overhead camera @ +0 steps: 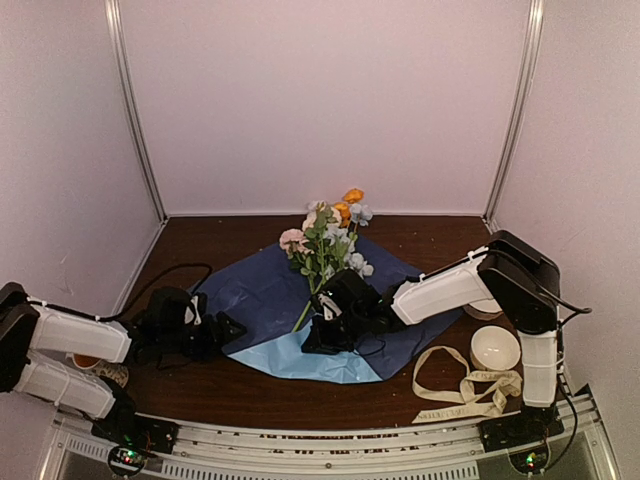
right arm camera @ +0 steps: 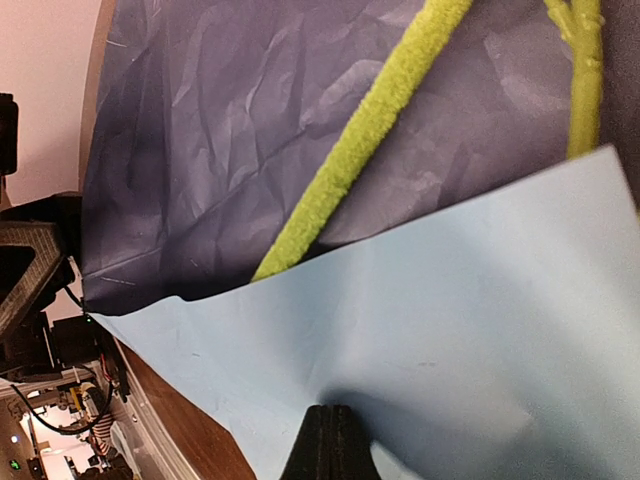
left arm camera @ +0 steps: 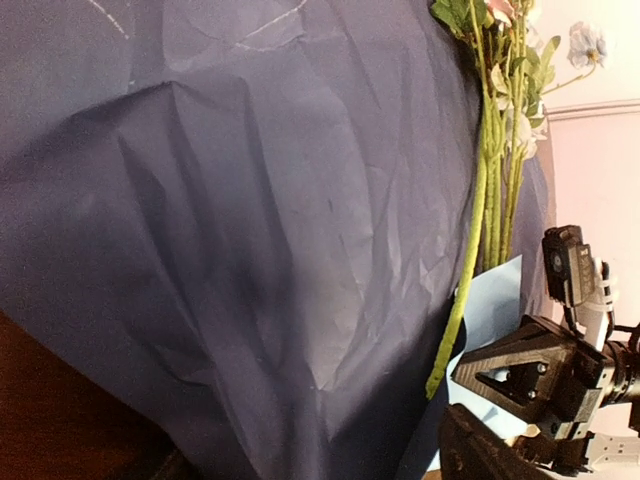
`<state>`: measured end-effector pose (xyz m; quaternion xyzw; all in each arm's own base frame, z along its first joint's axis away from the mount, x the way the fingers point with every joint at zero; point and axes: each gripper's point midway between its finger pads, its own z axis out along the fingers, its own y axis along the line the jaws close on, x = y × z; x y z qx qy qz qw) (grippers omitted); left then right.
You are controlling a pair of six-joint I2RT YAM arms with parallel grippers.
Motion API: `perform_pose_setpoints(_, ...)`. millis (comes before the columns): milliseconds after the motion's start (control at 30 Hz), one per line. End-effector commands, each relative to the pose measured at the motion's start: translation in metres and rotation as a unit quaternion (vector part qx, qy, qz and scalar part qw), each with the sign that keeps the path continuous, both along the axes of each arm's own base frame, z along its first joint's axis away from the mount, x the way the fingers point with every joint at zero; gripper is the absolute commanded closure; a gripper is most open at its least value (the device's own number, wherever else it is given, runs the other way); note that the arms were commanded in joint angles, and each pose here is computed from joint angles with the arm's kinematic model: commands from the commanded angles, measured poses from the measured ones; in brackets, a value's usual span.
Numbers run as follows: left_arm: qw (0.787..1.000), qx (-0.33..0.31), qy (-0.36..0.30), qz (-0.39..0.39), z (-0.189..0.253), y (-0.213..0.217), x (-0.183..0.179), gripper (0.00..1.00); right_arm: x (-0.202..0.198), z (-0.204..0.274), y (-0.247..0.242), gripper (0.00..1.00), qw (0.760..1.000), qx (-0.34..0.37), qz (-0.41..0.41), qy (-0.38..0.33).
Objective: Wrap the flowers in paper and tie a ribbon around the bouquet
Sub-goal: Pick up the one-fourth-folded wrapping paper from the center of the board, then fold the one-fourth-folded wrapping paper at the center of the board.
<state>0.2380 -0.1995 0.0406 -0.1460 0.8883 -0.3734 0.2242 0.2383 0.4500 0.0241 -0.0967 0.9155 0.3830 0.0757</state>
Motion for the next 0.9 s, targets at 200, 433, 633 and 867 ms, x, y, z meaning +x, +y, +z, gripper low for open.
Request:
perform_pose_setpoints(200, 0.997, 0.063, 0.042, 0.025, -0.019, 0.018, -0.001, 0.71, -0.005, -0.019, -0.012, 1.0, 0.999, -0.043, -0.001, 0.013)
perform_pose_setpoints(433, 0.992, 0.106, -0.041, -0.048, 0.03, -0.007, 0.021, 1.0, -0.003, -0.014, -0.012, 1.0, 0.999, -0.044, 0.003, 0.008)
perform_pose_setpoints(633, 0.971, 0.156, -0.082, -0.162, 0.056, -0.062, 0.025, 1.0, -0.001, -0.014, -0.013, 1.0, 0.999, -0.037, -0.002, 0.012)
perform_pose_setpoints(867, 0.924, 0.187, -0.154, -0.296, 0.092, -0.14, 0.016, 1.0, 0.006, -0.01, -0.014, 1.0, 0.999, -0.001, -0.025, 0.024)
